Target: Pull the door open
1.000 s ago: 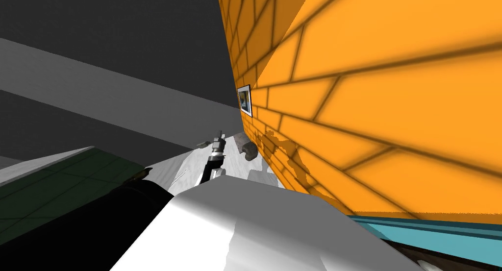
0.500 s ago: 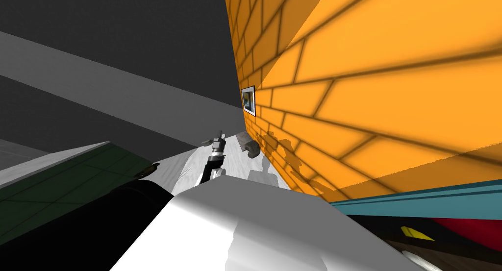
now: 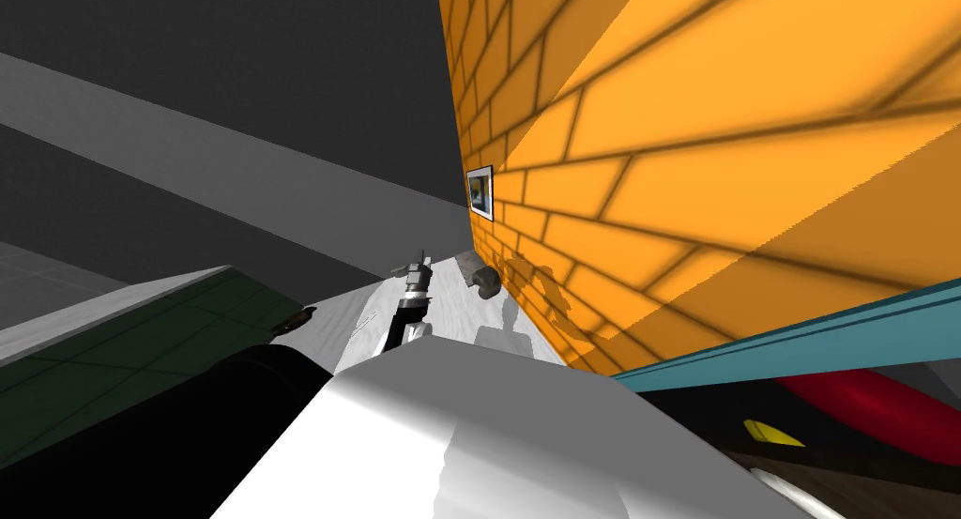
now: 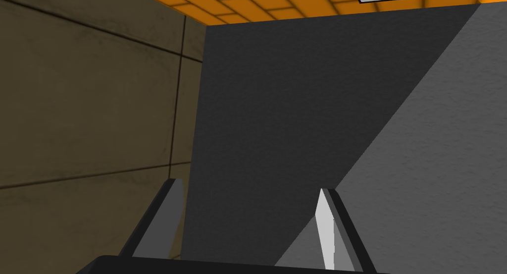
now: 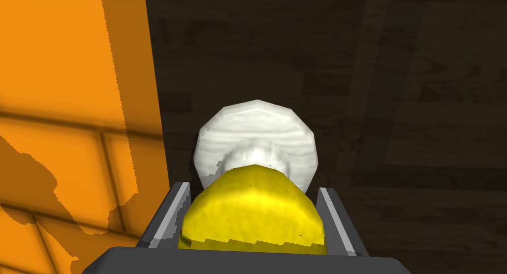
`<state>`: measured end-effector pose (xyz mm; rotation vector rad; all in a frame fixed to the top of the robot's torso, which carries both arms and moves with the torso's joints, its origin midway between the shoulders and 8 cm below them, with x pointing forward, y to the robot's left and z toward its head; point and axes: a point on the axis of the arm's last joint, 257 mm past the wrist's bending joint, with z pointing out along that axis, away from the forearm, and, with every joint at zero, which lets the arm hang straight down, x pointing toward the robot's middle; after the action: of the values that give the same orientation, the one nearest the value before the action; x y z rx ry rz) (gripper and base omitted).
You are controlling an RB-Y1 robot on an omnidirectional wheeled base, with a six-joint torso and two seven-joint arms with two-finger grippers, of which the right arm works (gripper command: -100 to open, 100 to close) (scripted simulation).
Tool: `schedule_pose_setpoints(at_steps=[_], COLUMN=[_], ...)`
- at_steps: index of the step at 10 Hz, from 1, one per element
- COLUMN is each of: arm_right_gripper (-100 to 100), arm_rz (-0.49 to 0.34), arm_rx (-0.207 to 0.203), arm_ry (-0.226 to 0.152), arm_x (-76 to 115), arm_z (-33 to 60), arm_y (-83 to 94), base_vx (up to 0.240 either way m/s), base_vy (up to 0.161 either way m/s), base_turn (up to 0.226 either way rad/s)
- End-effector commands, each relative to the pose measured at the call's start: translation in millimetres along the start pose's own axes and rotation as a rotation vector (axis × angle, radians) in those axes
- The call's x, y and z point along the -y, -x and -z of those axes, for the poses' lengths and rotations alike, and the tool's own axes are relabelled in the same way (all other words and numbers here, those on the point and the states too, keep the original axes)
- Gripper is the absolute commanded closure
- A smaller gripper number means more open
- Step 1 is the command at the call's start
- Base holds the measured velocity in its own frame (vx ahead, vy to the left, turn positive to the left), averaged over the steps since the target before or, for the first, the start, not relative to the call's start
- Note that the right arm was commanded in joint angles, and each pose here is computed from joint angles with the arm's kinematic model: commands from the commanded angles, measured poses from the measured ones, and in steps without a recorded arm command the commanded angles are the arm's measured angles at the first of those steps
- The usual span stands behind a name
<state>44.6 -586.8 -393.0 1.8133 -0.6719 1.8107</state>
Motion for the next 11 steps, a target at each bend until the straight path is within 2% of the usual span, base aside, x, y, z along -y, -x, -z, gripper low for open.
schedule_pose_setpoints(at_steps=[1, 4, 5, 7, 8, 11], arm_right_gripper=[100, 100, 100, 100, 100, 100], arm_rz=[0.002, 0.003, 0.003, 0.003, 0.003, 0.003], arm_rx=[0.000, -0.001, -0.001, -0.001, -0.002, -0.002], arm_ry=[-0.026, -0.048, -0.082, -0.082, -0.115, -0.151], arm_x=[6.4, 11.9, 20.1, 20.1, 28.1, 36.8], arm_z=[2.4, 4.6, 8.2, 8.2, 12.0, 16.4], arm_y=[-0.2, -0.3, -0.5, -0.5, -0.8, -1.1], base_vx=[-0.181, -0.186, -0.159, -0.146, -0.157, -0.218], base_vy=[0.018, 0.047, 0.086, 0.029, 0.018, 0.067], base_turn=[0.098, 0.059, 0.084, 0.028, 0.086, 0.073])
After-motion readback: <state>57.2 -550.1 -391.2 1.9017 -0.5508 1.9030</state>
